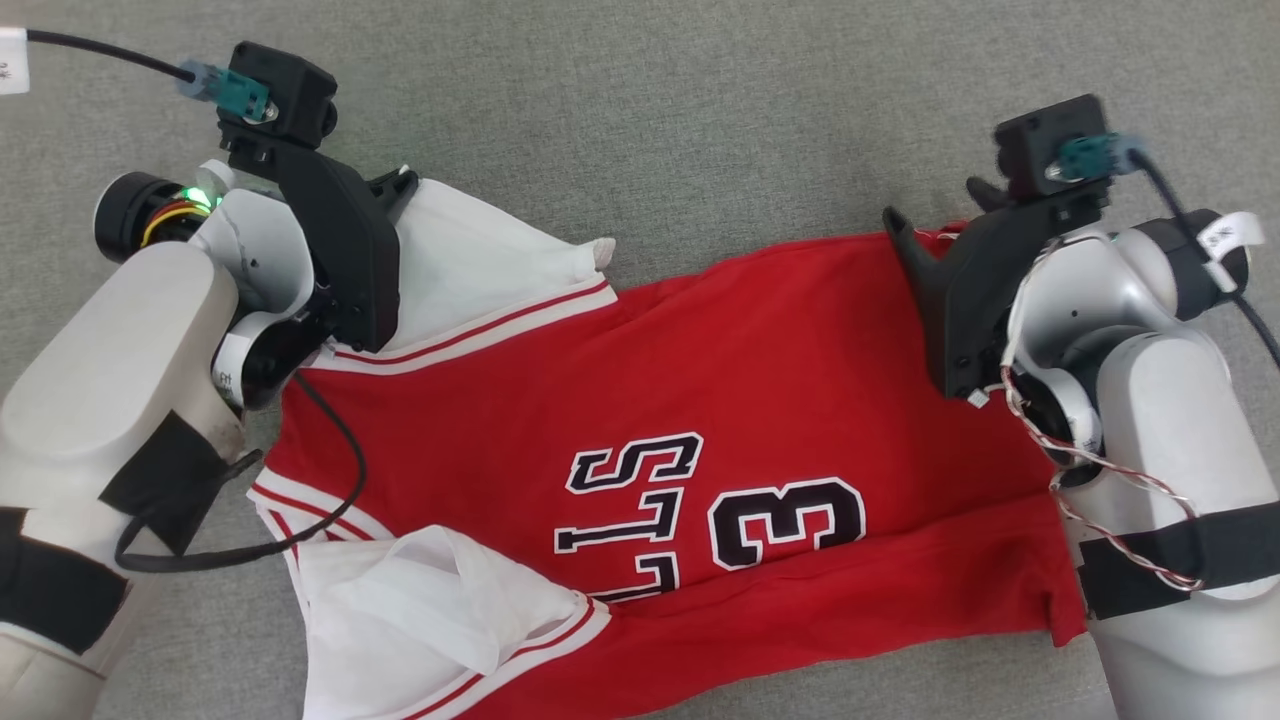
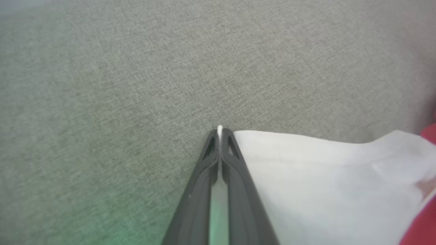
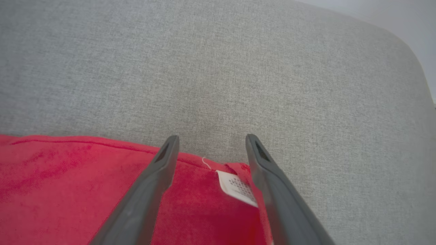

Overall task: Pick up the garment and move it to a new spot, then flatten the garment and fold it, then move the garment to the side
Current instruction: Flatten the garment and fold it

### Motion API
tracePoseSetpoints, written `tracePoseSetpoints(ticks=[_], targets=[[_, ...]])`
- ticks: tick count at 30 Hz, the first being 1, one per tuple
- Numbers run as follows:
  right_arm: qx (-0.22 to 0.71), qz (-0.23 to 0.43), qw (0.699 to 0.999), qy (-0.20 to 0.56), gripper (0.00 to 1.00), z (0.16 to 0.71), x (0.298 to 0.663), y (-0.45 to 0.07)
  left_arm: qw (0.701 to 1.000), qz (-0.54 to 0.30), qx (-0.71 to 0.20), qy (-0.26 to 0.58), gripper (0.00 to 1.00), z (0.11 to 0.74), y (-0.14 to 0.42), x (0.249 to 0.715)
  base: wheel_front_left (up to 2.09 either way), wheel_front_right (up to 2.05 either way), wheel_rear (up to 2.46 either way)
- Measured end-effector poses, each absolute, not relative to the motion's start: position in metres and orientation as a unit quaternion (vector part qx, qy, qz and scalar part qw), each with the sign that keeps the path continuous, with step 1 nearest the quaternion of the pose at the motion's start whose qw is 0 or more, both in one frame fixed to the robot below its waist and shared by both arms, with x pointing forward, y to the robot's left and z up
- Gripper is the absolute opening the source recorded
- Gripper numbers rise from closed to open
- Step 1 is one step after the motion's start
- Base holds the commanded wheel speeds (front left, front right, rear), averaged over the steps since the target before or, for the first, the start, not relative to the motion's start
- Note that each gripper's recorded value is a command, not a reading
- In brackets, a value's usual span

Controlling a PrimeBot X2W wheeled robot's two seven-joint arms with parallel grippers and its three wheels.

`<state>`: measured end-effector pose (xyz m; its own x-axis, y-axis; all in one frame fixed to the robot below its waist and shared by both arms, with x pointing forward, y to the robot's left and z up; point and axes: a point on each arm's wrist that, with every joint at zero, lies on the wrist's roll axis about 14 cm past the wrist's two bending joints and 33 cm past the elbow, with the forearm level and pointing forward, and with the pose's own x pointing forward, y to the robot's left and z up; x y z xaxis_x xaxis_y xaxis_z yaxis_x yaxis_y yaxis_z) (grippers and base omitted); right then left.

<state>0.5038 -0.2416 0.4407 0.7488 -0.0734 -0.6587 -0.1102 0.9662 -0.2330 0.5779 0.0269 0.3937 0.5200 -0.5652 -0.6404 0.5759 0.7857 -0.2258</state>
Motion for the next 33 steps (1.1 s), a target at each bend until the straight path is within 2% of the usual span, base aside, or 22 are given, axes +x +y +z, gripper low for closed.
tracePoseSetpoints(ticks=[4, 11, 15, 17, 23, 27, 33], targets=[[-0.182, 0.000, 0.904, 0.388, 1.00, 0.434, 0.496, -0.254, 0.872, -0.325, 0.005, 0.366, 0.00, 0.395, 0.032, 0.576, 0.00, 0.00, 0.00], [-0.208, -0.021, 0.884, 0.418, 1.00, 0.425, 0.481, -0.275, 0.873, -0.321, 0.003, 0.368, 0.00, 0.395, 0.034, 0.571, 0.00, 0.00, 0.00], [-0.209, -0.032, 0.891, 0.403, 1.00, 0.428, 0.481, -0.285, 0.874, -0.318, 0.004, 0.368, 0.00, 0.395, 0.036, 0.570, 0.00, 0.00, 0.00], [-0.205, -0.033, 0.897, 0.391, 0.93, 0.430, 0.483, -0.285, 0.874, -0.318, 0.004, 0.367, 0.00, 0.395, 0.036, 0.570, 0.00, 0.00, 0.00], [-0.185, -0.025, 0.908, 0.376, 1.00, 0.424, 0.485, -0.277, 0.874, -0.317, 0.005, 0.367, 0.00, 0.394, 0.036, 0.571, 0.00, 0.00, 0.00], [-0.188, -0.009, 0.911, 0.368, 1.00, 0.424, 0.494, -0.266, 0.874, -0.317, 0.006, 0.369, 0.00, 0.393, 0.036, 0.572, 0.00, 0.00, 0.00], [-0.220, 0.013, 0.887, 0.406, 1.00, 0.429, 0.494, -0.257, 0.874, -0.316, 0.006, 0.369, 0.00, 0.394, 0.037, 0.573, 0.00, 0.00, 0.00]])
